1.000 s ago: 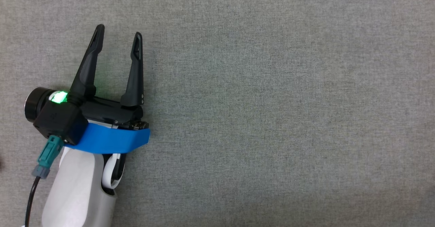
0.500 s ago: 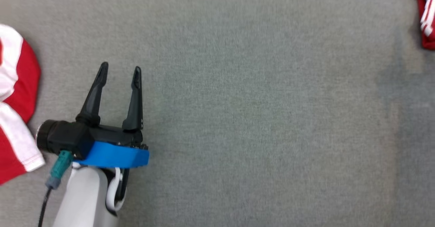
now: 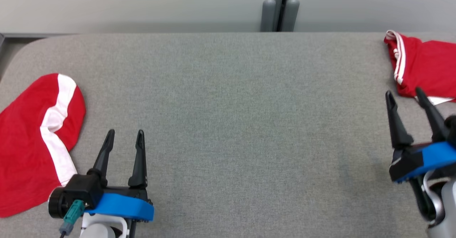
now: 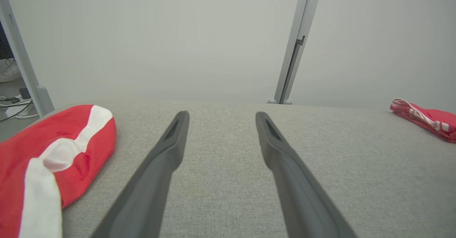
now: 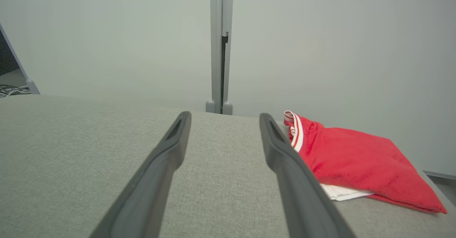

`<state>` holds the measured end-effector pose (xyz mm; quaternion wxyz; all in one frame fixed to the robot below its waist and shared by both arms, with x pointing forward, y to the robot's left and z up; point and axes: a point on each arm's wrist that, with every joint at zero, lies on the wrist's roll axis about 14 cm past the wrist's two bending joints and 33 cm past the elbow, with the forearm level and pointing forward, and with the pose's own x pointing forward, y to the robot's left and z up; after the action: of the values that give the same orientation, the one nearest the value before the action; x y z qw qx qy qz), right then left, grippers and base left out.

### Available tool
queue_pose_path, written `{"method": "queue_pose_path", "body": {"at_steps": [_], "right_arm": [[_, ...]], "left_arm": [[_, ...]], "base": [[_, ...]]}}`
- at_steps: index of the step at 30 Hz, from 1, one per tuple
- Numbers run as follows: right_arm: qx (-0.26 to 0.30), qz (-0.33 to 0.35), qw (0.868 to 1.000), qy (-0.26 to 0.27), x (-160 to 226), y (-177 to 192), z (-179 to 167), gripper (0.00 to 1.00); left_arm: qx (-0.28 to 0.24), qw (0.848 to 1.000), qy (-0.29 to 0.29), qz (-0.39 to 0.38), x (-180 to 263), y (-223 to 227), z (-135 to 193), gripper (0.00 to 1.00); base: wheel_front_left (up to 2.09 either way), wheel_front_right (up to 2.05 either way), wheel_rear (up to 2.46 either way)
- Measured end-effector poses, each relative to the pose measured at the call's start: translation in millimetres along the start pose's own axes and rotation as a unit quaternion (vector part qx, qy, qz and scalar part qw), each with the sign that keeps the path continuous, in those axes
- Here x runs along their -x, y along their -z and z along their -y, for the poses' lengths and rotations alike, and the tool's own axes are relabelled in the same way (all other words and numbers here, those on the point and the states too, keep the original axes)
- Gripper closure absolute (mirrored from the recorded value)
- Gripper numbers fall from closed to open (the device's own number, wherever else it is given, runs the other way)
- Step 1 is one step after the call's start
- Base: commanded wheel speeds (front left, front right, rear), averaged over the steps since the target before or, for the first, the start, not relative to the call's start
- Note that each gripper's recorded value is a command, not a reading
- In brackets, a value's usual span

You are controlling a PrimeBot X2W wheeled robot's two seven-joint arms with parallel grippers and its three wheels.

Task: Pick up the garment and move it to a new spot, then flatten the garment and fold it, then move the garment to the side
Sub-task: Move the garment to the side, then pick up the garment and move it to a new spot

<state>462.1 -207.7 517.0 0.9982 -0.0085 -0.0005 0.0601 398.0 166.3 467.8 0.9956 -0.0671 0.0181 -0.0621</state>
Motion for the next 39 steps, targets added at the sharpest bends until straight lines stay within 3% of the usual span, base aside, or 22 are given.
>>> {"method": "queue_pose_path", "body": {"at_steps": [6, 14, 39], "right_arm": [[-0.054, 0.008, 0.998, 0.021, 47, 0, -16, 0.00], [-0.074, 0.005, 0.997, 0.037, 77, 5, -24, 0.00], [-0.084, -0.005, 0.996, 0.035, 83, 8, -32, 0.00]], "left_arm": [[0.004, 1.000, -0.010, 0.003, 22, -3, -1, 0.00], [0.004, 1.000, -0.014, -0.003, 32, -1, -1, 0.00], [0.010, 1.000, -0.024, -0.006, 38, -2, 0, 0.00]], "base": [[0.00, 0.00, 0.00], [0.00, 0.00, 0.00], [0.00, 0.00, 0.00]]}}
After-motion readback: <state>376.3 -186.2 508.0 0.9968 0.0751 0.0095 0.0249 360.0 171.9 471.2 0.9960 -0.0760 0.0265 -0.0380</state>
